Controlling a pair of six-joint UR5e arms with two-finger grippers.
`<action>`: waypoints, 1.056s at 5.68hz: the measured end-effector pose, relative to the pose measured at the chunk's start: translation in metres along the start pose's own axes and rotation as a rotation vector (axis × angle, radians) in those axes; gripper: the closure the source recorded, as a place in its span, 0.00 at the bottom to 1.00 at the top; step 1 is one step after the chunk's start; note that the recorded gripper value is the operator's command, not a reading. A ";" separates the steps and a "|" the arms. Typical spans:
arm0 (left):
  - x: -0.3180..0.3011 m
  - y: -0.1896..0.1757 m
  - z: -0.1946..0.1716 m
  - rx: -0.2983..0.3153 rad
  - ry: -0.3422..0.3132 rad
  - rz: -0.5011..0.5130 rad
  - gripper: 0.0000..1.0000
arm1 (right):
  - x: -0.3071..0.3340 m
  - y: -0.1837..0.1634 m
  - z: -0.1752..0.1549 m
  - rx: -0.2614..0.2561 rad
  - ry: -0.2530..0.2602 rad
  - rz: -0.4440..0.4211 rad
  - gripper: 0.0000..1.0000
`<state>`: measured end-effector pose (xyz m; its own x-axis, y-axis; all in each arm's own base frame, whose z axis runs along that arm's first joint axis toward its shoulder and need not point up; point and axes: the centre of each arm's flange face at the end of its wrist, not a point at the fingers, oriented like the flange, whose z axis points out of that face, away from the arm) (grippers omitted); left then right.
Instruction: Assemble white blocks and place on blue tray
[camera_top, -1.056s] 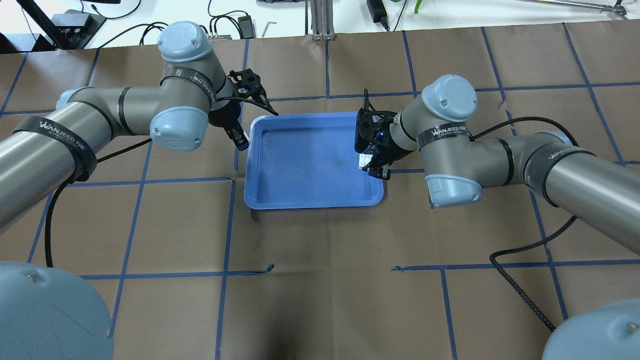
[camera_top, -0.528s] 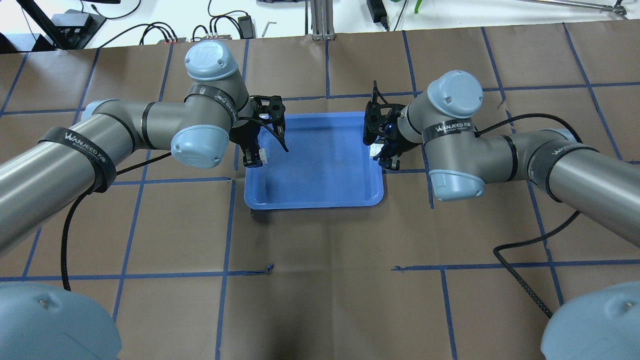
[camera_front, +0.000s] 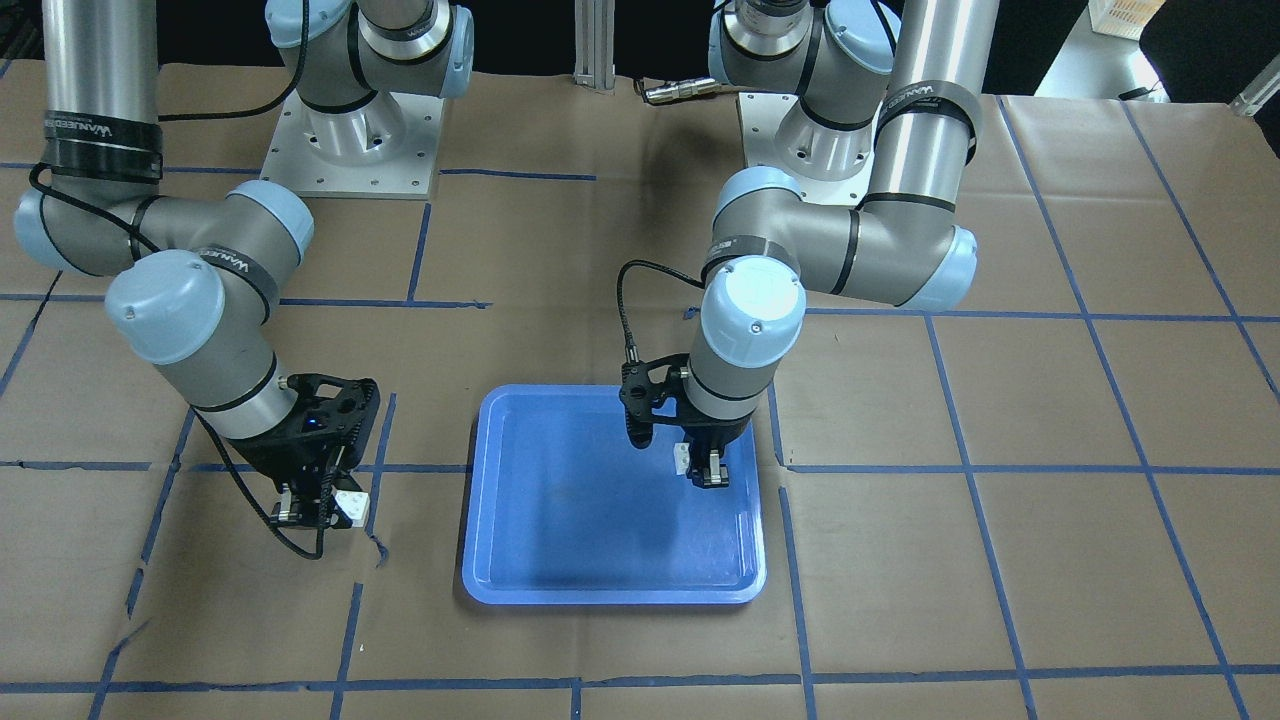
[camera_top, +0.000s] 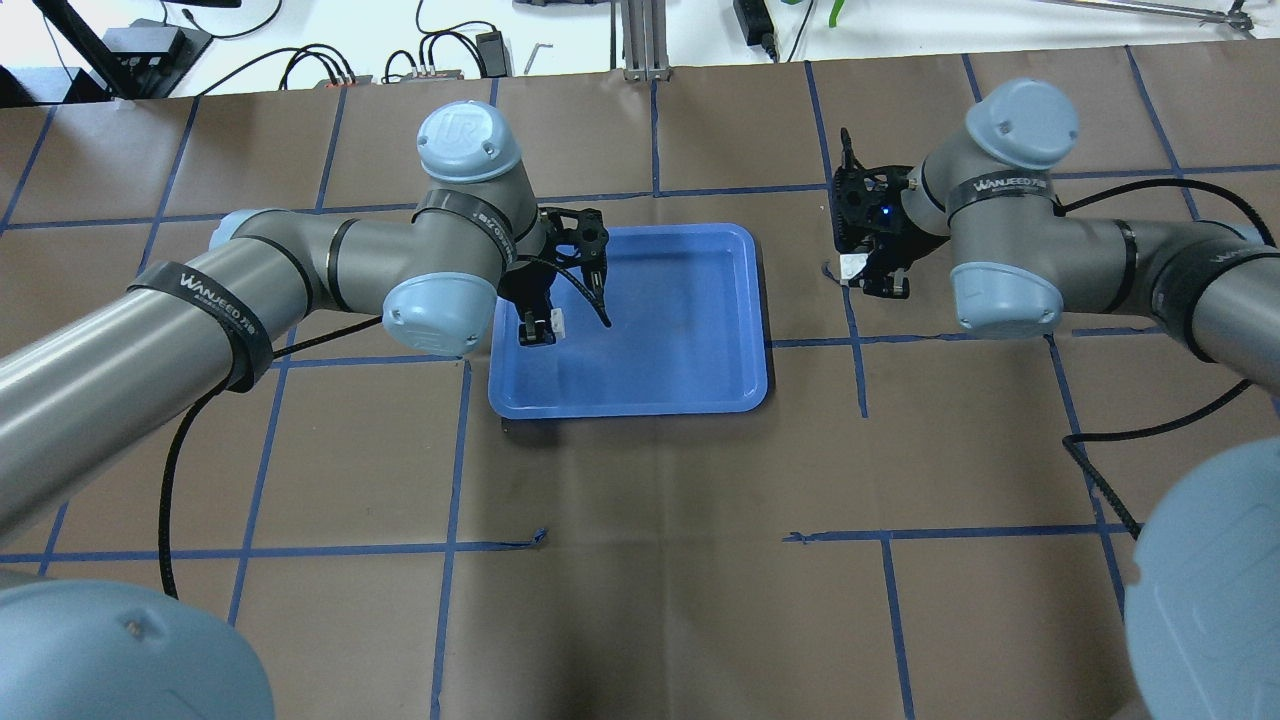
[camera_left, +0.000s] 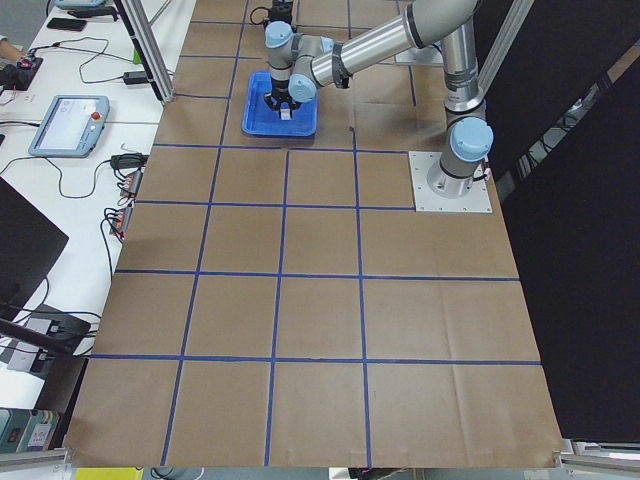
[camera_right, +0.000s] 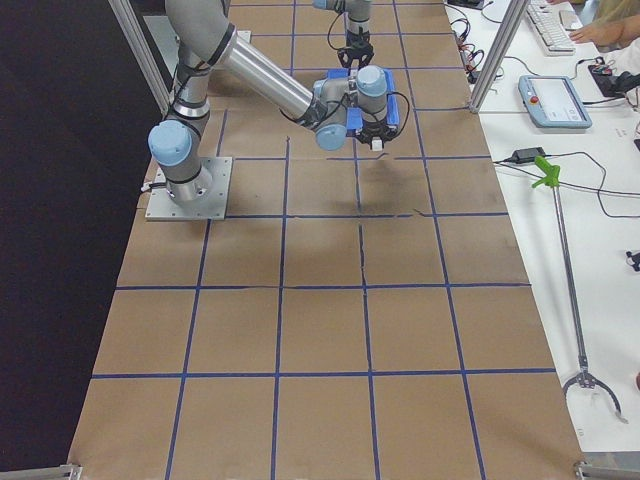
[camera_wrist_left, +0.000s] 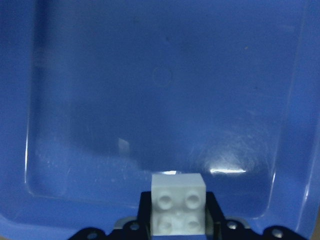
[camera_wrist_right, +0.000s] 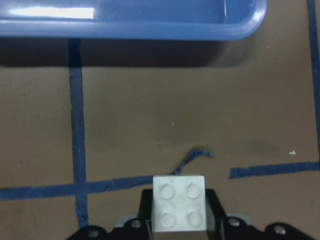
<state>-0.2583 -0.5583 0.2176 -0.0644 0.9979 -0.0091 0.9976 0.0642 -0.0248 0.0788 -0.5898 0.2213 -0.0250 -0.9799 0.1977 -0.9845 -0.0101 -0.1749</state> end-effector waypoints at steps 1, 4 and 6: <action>0.005 -0.019 0.010 0.006 -0.015 0.008 0.99 | 0.001 0.013 0.002 -0.002 -0.007 -0.018 0.84; 0.005 -0.036 0.040 0.016 -0.039 -0.003 0.01 | 0.000 0.017 0.004 0.000 -0.012 -0.025 0.84; 0.001 -0.036 0.031 0.017 -0.051 -0.004 0.01 | 0.000 0.017 0.003 0.002 -0.012 -0.019 0.84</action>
<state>-0.2954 -0.5595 0.1874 -0.0696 0.9958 -0.0603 0.9969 0.0671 -0.0423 0.0629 -0.5903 0.2153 -0.0039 -0.9818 0.1900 -0.9845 -0.0295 -0.1726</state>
